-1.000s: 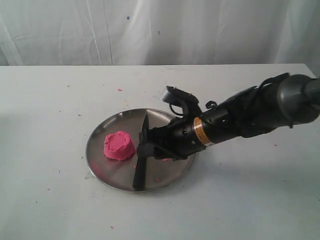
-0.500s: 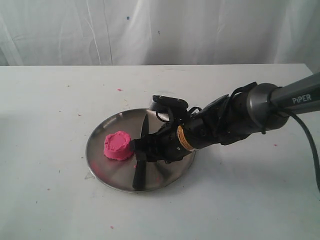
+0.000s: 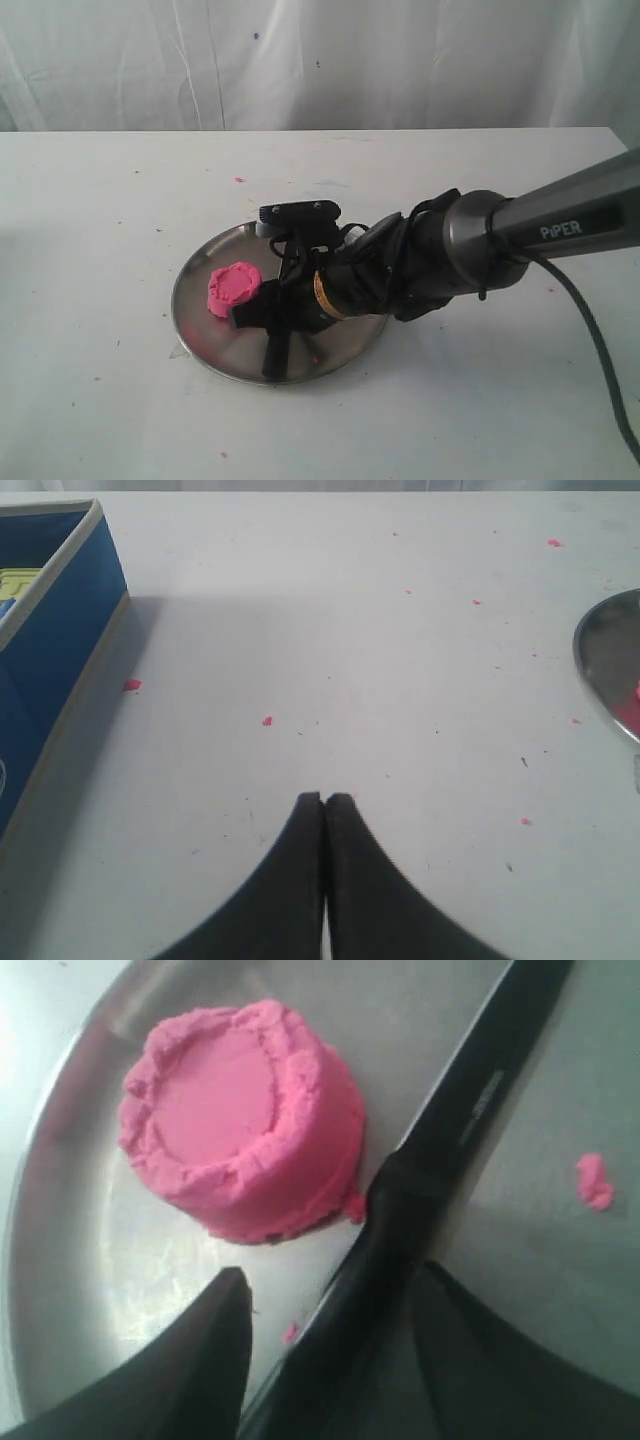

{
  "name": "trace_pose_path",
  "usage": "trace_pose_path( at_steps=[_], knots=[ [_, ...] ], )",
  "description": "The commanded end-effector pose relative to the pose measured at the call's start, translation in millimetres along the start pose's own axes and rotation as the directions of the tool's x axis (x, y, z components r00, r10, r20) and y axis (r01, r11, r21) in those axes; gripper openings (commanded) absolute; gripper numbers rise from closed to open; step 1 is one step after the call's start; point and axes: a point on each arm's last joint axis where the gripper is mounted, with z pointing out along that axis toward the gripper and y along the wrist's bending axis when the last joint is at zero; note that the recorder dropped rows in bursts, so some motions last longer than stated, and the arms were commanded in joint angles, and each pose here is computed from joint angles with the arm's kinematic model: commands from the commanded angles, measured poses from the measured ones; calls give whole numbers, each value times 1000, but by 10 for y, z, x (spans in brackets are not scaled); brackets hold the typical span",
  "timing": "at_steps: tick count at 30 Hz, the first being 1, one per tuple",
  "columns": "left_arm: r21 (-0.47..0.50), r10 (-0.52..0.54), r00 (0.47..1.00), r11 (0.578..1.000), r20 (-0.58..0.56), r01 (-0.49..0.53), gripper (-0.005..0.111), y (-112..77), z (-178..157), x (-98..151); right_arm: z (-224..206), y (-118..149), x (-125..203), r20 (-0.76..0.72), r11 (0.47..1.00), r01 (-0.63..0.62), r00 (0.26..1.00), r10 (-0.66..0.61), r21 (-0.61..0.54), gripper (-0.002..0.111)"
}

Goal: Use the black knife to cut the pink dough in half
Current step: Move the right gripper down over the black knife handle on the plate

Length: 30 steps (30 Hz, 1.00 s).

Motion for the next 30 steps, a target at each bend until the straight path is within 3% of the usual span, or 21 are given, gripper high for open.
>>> trace_pose_path(
  at_steps=[1,17,20,24,27,30],
  knots=[
    [9,-8,1000,1000,3,8,0,-6,1,9,-117,56,-135,103,987,89,989,-103,131,47],
    [9,-8,1000,1000,3,8,0,-6,1,9,-471,130,-198,177,985,90,977,-116,146,47],
    [9,-8,1000,1000,3,8,0,-6,1,9,-483,56,-141,147,982,55,986,-82,181,47],
    [9,-8,1000,1000,3,8,0,-6,1,9,-491,-14,-37,-3,954,147,988,-152,261,47],
    [9,-8,1000,1000,3,8,0,-6,1,9,-493,66,-14,-79,957,204,978,-192,208,47],
    [9,-8,1000,1000,3,8,0,-6,1,9,-499,138,-54,-78,979,134,989,-123,155,47]
  ],
)
